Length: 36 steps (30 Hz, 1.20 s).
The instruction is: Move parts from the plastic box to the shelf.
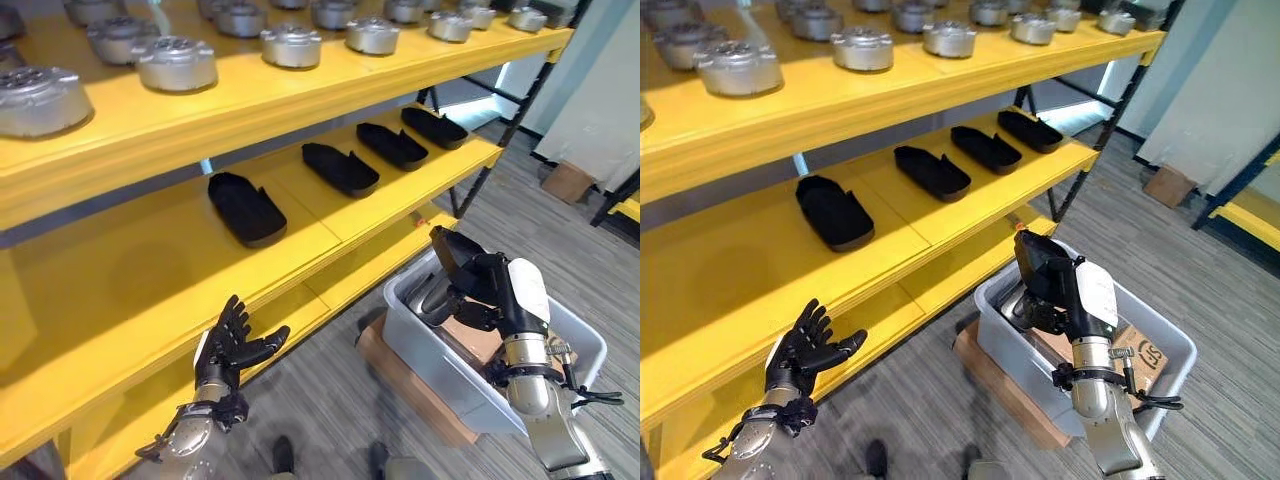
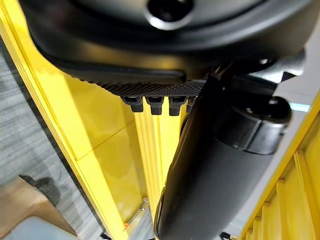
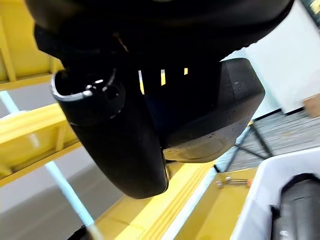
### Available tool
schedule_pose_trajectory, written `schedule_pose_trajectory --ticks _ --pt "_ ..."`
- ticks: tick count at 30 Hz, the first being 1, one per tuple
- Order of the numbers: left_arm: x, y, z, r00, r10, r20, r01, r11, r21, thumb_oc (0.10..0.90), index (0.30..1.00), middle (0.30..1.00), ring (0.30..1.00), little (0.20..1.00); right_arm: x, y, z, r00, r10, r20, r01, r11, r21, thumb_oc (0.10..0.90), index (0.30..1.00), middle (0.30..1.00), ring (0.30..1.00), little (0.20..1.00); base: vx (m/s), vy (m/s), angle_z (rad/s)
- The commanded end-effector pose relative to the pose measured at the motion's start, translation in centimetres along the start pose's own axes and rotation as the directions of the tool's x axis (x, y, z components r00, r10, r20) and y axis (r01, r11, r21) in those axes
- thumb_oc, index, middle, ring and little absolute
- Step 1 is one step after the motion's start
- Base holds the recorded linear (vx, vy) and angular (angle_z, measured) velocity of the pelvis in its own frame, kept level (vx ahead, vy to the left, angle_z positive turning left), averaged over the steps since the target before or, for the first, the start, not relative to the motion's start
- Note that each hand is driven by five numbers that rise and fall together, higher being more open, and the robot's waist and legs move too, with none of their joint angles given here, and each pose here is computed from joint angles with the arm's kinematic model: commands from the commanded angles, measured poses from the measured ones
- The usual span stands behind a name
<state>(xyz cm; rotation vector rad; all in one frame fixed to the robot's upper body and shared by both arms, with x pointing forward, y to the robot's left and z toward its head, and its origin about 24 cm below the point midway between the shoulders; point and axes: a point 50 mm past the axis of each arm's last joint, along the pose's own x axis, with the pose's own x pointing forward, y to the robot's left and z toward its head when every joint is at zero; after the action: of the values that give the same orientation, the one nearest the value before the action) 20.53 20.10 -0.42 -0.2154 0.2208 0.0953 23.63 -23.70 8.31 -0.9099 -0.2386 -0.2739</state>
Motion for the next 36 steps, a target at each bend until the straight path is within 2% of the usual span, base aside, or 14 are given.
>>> schedule_pose_trajectory --ticks 1,25,36 --pt "0.6 -1.5 4.8 0.965 -0.095 0.246 0.094 0.995 0.015 0.9 1.0 1.0 1.0 1.0 2.5 -5.0 4.0 0.931 -0.271 0.246 0.268 0.962 0.046 0.4 0.3 0.3 0.3 0.3 0.12 -0.134 0.49" --pt "-0.7 -0.9 4.4 0.969 -0.055 0.24 0.066 0.997 -0.036 0.9 1.0 1.0 1.0 1.0 2.3 -5.3 5.8 0.905 -0.257 0.338 0.246 0.966 0.076 0.4 0.3 0.3 0.3 0.3 0.04 -0.102 0.09" --pt "-0.2 -1.3 5.1 0.962 -0.066 0.265 0.087 0.994 -0.068 0.9 1.0 1.0 1.0 1.0 3.8 -6.5 8.1 0.833 -0.328 0.446 0.311 0.944 0.114 0.4 0.3 0.3 0.3 0.3 -0.06 -0.146 0.36"
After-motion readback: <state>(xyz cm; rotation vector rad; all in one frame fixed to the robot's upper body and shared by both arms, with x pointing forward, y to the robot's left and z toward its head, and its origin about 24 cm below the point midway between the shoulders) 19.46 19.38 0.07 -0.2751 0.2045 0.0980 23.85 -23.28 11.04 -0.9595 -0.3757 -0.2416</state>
